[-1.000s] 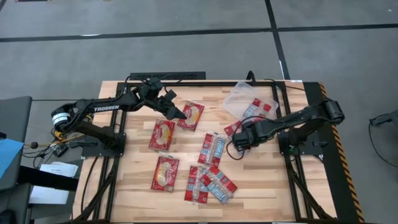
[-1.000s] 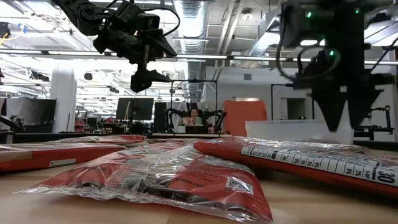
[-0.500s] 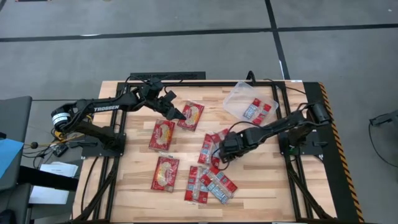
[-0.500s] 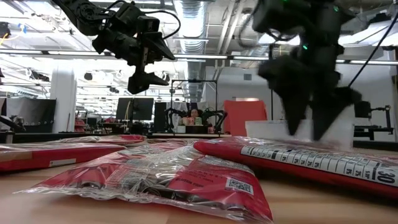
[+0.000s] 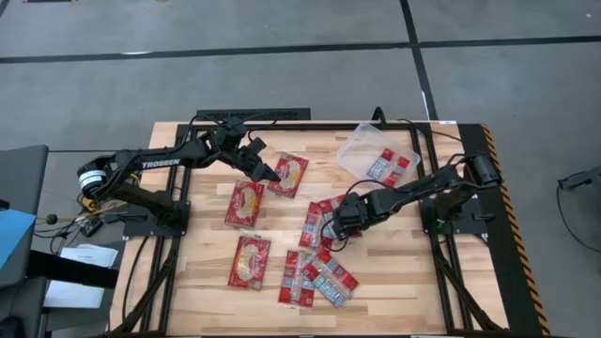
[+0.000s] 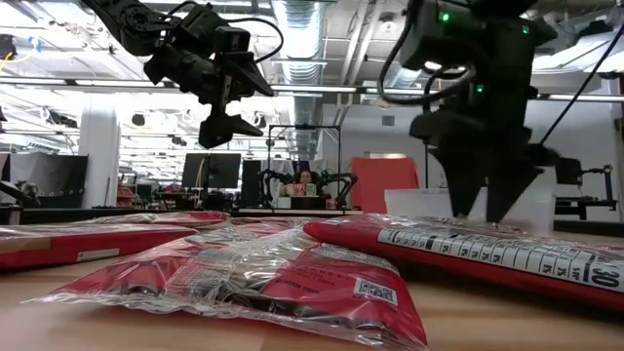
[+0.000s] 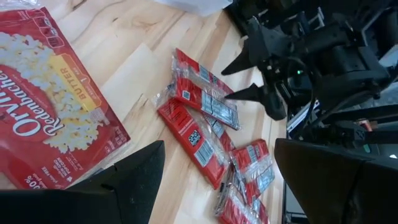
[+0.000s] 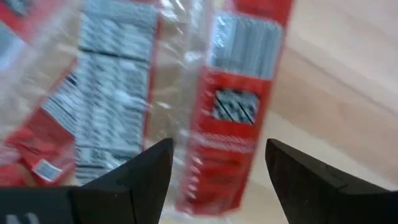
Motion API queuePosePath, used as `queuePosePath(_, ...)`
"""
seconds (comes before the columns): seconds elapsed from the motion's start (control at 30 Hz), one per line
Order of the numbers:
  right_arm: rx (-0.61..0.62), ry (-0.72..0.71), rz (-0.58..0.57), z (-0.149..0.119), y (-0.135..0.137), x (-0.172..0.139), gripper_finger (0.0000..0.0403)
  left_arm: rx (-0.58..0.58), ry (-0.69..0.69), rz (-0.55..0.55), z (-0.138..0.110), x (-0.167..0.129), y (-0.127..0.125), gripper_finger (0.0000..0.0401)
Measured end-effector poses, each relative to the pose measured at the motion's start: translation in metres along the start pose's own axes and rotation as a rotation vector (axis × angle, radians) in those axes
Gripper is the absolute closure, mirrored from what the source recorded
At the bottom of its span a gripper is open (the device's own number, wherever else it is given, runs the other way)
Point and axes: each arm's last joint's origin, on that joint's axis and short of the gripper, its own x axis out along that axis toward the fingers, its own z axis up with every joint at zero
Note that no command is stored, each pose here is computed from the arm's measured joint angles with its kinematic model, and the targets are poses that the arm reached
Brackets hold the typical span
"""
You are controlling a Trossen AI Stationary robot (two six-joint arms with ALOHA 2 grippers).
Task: Sort popcorn bags into baskets
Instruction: Put the red popcorn bag into the transparent bin
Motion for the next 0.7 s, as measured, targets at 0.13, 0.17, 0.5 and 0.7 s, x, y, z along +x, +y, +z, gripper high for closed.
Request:
queuePosePath(0.13, 0.035, -0.009, 0.026, 0.002, -0.009, 0.012, 0.0121, -0.004, -0.002, 0.002, 0.000, 0.000, 0.000, 0.0108)
queuePosePath(0.17, 0.041, -0.007, 0.037, 0.002, -0.011, 0.014, 0.0121, -0.005, -0.004, 0.006, 0.000, 0.000, 0.000, 0.0108)
queuePosePath(0.5, 0.067, 0.023, 0.107, 0.002, -0.014, 0.023, 0.0209, -0.011, -0.027, 0.047, 0.000, 0.000, 0.002, 0.0108)
queuePosePath(0.7, 0.068, 0.033, 0.114, 0.001, -0.014, 0.023, 0.0335, -0.011, -0.032, 0.053, 0.000, 0.000, 0.002, 0.0108)
